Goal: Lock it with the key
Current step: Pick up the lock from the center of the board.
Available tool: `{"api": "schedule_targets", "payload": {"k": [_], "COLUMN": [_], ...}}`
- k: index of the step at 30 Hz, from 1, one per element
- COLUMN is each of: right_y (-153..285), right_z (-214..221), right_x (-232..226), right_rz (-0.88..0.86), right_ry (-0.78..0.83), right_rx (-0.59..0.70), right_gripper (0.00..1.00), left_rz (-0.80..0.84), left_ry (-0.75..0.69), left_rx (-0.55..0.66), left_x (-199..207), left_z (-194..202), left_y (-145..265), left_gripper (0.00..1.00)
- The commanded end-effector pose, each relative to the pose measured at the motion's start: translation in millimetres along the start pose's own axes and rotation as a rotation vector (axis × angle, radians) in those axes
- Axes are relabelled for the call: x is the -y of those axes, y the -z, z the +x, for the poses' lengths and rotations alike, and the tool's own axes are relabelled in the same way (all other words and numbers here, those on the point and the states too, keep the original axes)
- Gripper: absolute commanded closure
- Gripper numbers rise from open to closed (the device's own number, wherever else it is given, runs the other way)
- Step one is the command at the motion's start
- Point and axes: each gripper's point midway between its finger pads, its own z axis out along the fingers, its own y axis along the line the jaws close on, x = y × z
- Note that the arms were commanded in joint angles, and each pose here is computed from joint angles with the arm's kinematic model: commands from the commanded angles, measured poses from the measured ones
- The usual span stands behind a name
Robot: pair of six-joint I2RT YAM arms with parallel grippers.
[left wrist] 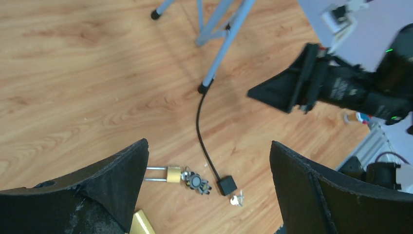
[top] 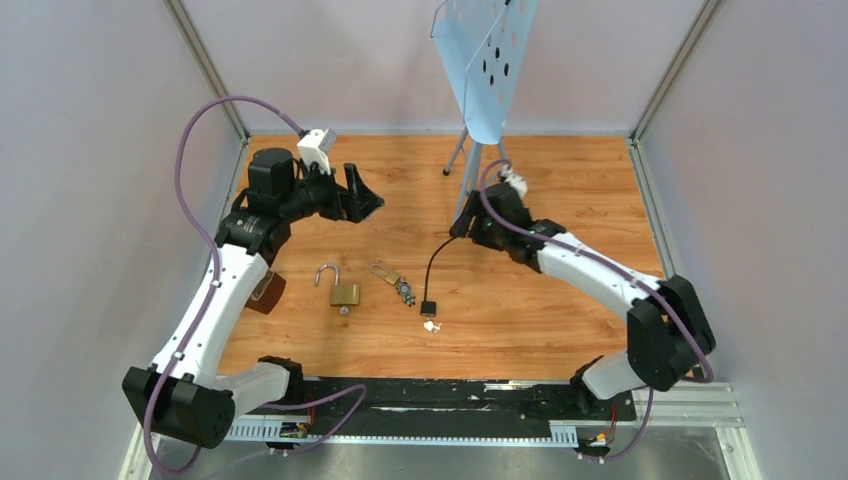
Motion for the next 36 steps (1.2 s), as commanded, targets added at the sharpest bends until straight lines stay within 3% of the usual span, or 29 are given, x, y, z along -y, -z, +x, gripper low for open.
{"api": "schedule_targets", "payload": {"k": [1,8,12,18,28,33,36], "right_y": [-13.5,-22.2,-27.3,-39.1,-43.4,-41.4,-36.8], "right_z": [64.1,142.2,168.4,180.9,199.6,206.8,196.3], "right_x": [-12.0,-35.4,-39.0,-35.1,-24.8,-20.0,-28.6], "right_rz": [0.07,0.083,0.123,0.207,0.304,0.324,0.306], "right_ry": [0.143,0.296,0.331,0.34,0.33,0.297,0.279], "right_rx": [-0.08,-0.234,-0.286,-0.318,-0.375,-0.411,-0.388], "right_gripper": [0.37,0.38,0.46,0.65,0.77,0.99,1.0], "left_rz": [-0.037,-0.117,-0.132,-0.15,-0.181,-0.167,-0.157], "left_ry": [-0.03,-0.039,-0.046,-0.043,-0.032,-0.045,-0.041], "left_rx": [0.033,0.117,0.121,0.094,0.086,0.089,0.086], "left_x": [3.0,-6.6,-6.7,-9.8,-13.4,-10.4,-9.0], "left_z": [5.6,11.4,17.8,30.9,37.9,41.4,45.9], "left_y": [14.2,33.6,43.6,49.1,56.3,60.0,61.1], "left_gripper": [0.0,0.0,0.0,0.0,0.0,0.0,0.0]}}
